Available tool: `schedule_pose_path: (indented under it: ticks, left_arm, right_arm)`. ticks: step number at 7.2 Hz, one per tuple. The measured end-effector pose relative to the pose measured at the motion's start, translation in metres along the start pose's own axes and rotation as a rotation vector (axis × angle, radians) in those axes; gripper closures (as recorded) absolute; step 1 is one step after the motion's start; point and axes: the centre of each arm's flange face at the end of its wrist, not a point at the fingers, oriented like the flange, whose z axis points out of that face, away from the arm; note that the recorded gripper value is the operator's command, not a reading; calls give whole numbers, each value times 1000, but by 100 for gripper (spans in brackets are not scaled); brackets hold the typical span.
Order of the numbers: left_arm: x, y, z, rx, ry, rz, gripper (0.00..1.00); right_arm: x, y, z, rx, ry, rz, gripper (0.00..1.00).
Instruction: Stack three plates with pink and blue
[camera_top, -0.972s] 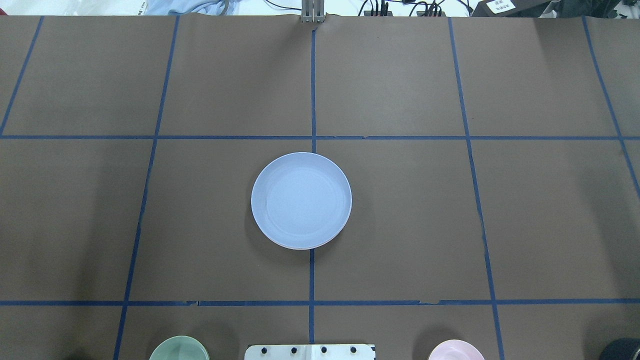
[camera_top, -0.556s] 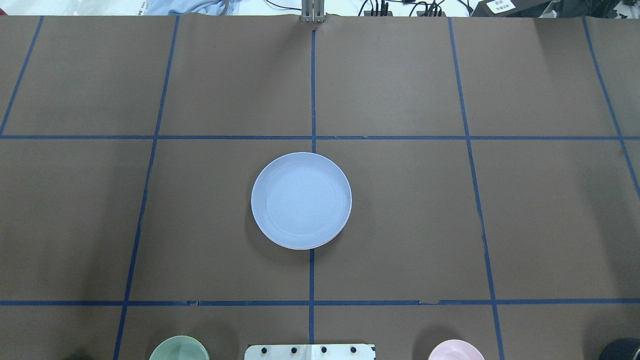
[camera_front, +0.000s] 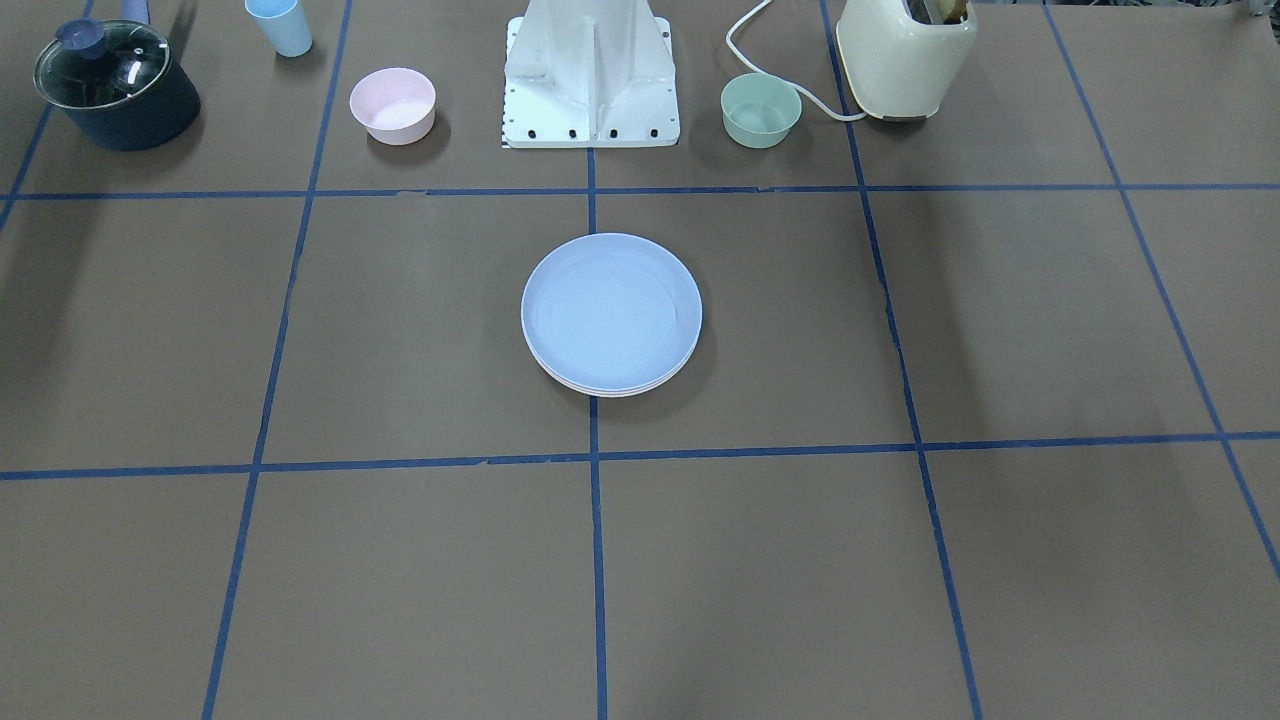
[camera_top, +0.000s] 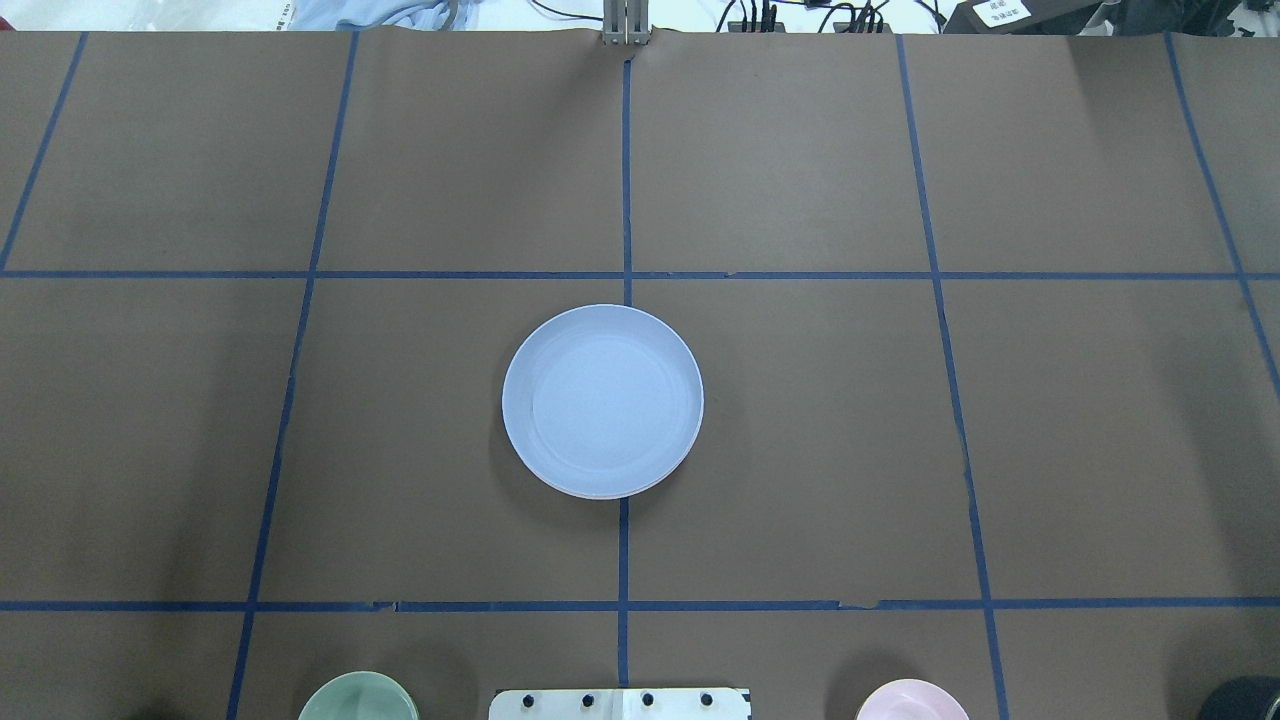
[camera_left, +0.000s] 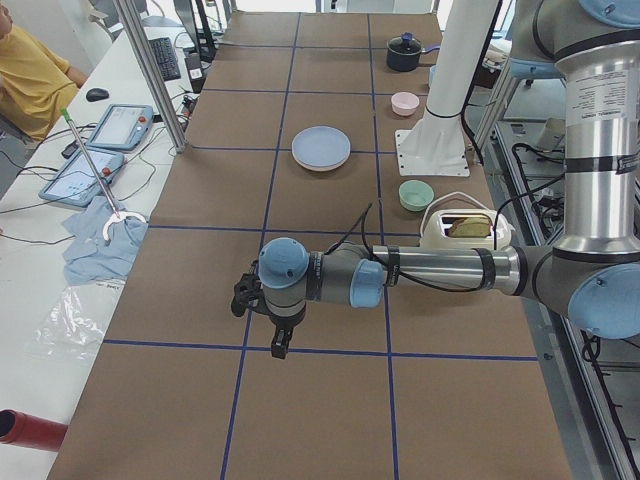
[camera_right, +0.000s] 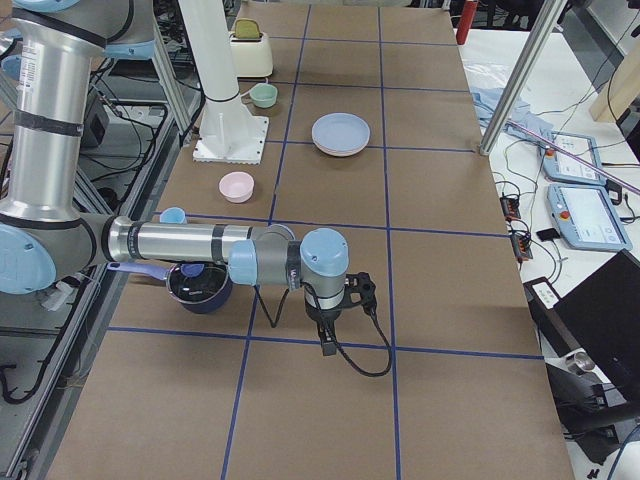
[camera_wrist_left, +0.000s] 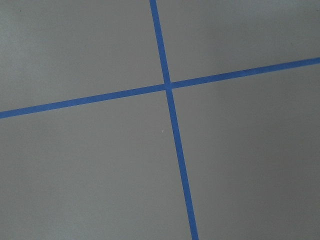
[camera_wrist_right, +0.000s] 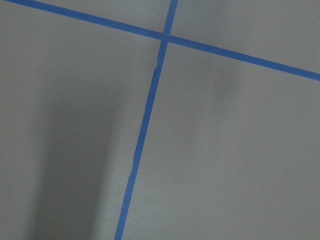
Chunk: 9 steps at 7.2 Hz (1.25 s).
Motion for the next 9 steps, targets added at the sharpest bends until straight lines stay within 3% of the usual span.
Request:
schedule_pose_path:
  ticks: [6,9]
  left_arm:
    - [-3,4,2,-8,-16,-4,0]
    - [-4,13,4,-14,-15,-9,0]
  right_arm:
    - [0,0,0,1,-1,-1,0]
    - [-3,-1,0,6,-34,-1,0]
